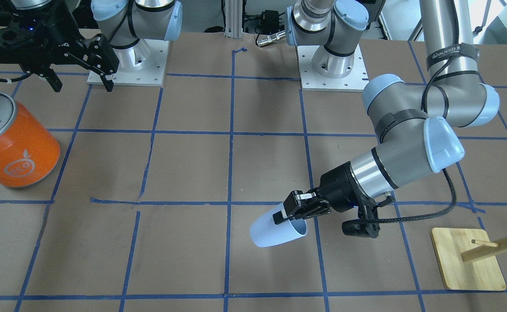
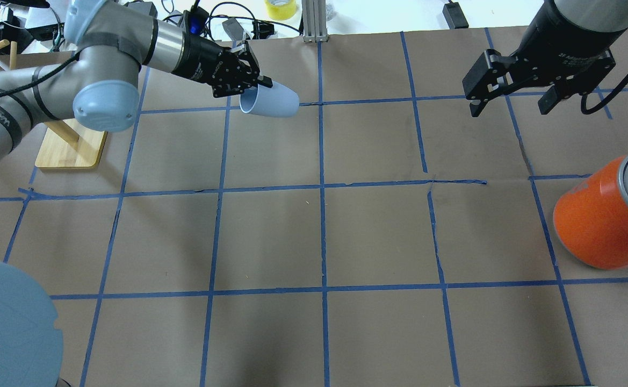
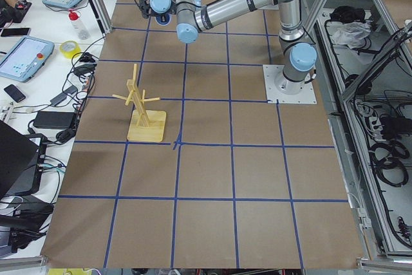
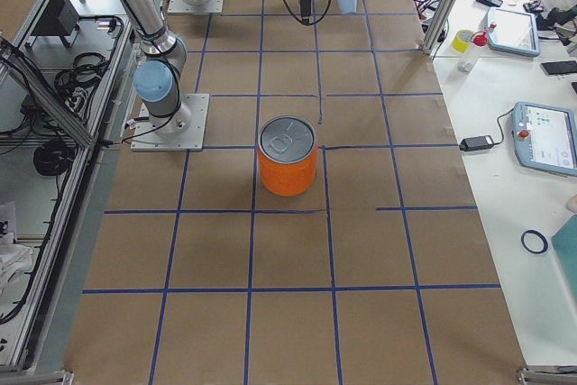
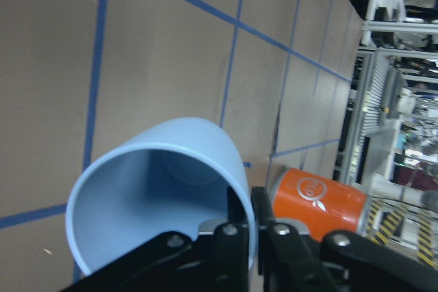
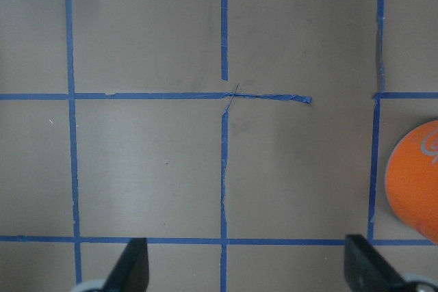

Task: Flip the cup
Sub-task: 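Lift the cup with the left gripper and carry it toward the wooden stand, then lower the cup upright onto the table and open the left gripper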

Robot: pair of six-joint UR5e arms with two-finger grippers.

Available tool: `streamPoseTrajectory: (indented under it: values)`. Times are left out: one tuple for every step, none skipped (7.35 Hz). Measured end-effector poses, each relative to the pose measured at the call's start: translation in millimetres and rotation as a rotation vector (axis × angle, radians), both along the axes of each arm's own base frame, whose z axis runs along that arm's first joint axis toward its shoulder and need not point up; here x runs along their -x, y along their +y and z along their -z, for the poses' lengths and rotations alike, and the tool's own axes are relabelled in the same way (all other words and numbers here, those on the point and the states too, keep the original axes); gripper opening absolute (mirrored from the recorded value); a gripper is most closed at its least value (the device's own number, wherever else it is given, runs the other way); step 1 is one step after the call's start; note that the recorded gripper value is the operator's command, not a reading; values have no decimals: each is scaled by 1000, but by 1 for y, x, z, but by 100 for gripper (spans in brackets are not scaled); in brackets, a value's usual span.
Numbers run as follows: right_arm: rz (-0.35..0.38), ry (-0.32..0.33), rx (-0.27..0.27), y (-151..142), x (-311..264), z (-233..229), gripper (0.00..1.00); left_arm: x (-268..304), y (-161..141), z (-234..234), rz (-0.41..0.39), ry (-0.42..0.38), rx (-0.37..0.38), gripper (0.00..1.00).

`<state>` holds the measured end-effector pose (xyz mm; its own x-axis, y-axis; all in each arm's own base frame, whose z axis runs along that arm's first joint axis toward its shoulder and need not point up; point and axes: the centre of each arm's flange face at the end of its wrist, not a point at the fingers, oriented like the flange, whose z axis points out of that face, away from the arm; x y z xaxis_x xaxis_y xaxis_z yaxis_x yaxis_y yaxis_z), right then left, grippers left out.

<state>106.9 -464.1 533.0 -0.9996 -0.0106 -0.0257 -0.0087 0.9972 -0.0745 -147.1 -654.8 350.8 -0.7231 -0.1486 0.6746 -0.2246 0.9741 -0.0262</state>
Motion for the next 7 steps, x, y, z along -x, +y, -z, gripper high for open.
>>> streamPoseTrajectory:
  values:
    - [0,0,2,0,0,-1,100,-13,-13,-14,10,-163,5,0]
    - [0,0,4,1,0,-2,100,-29,-18,-15,61,-339,-4,0]
    - [0,-1,7,3,0,-4,100,-45,-21,-3,134,-499,-29,0]
    - [0,-1,9,5,0,-6,100,-59,-25,21,194,-626,-78,0]
    - [-1,-2,9,6,-1,-7,100,-68,-28,41,232,-710,-120,0]
    - [-1,-2,8,6,-1,-6,100,-72,-31,52,249,-739,-135,0]
    - [-1,-2,8,7,0,-7,100,-74,-35,57,253,-755,-128,0]
